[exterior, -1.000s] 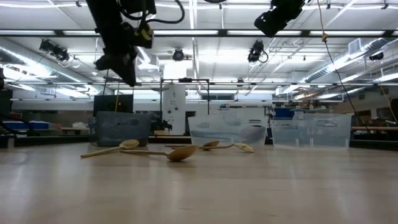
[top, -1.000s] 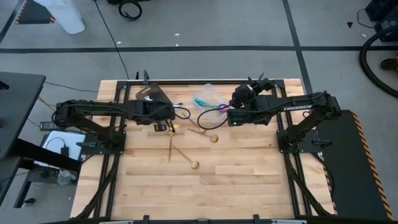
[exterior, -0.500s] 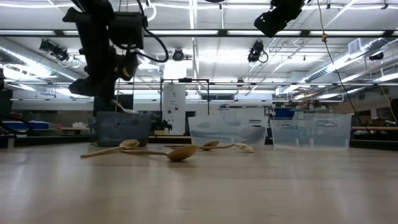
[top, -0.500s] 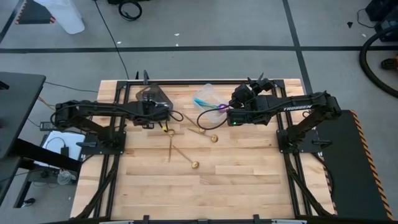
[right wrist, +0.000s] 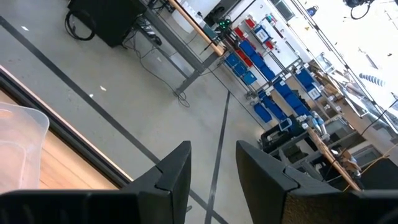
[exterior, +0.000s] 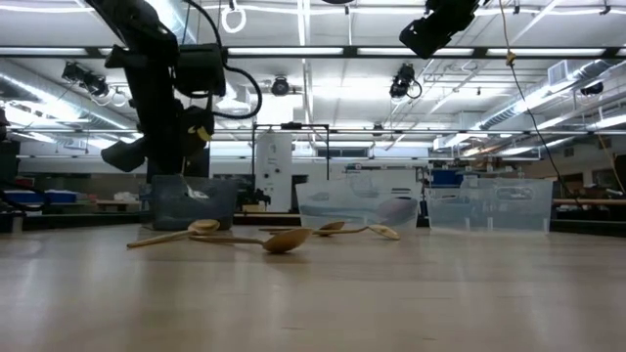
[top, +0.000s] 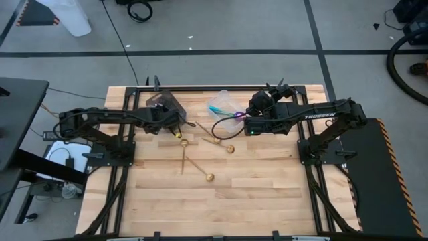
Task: Sort silverware by color (type)
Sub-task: Put the purple spoon into the black bin
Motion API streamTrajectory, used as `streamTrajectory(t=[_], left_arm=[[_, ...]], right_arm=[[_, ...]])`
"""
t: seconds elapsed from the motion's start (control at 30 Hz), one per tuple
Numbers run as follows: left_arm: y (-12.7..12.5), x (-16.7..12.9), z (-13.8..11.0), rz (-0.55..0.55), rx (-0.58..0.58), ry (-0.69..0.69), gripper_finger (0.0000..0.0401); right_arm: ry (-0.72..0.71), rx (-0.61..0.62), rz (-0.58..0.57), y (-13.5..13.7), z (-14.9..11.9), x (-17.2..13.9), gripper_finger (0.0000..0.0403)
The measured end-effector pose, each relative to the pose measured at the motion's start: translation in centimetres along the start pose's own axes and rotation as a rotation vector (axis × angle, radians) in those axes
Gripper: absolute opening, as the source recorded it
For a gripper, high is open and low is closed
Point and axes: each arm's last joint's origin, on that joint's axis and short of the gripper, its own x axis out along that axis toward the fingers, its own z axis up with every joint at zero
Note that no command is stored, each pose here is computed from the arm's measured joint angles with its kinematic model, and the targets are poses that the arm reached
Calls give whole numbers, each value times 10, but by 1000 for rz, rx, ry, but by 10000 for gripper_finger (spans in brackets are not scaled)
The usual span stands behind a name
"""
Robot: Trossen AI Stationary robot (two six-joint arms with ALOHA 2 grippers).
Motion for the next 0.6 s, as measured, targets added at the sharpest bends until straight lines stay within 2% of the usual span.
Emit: streamTrajectory(t=[0.3, 0.6], left_arm=[[9, 16, -9, -60, 84, -33, 59], [18, 28, -13, -130, 85, -202, 59]], right_arm=[[0, 2, 0, 0, 0, 0, 137], [-1, 3, 0, 0, 0, 0, 137]])
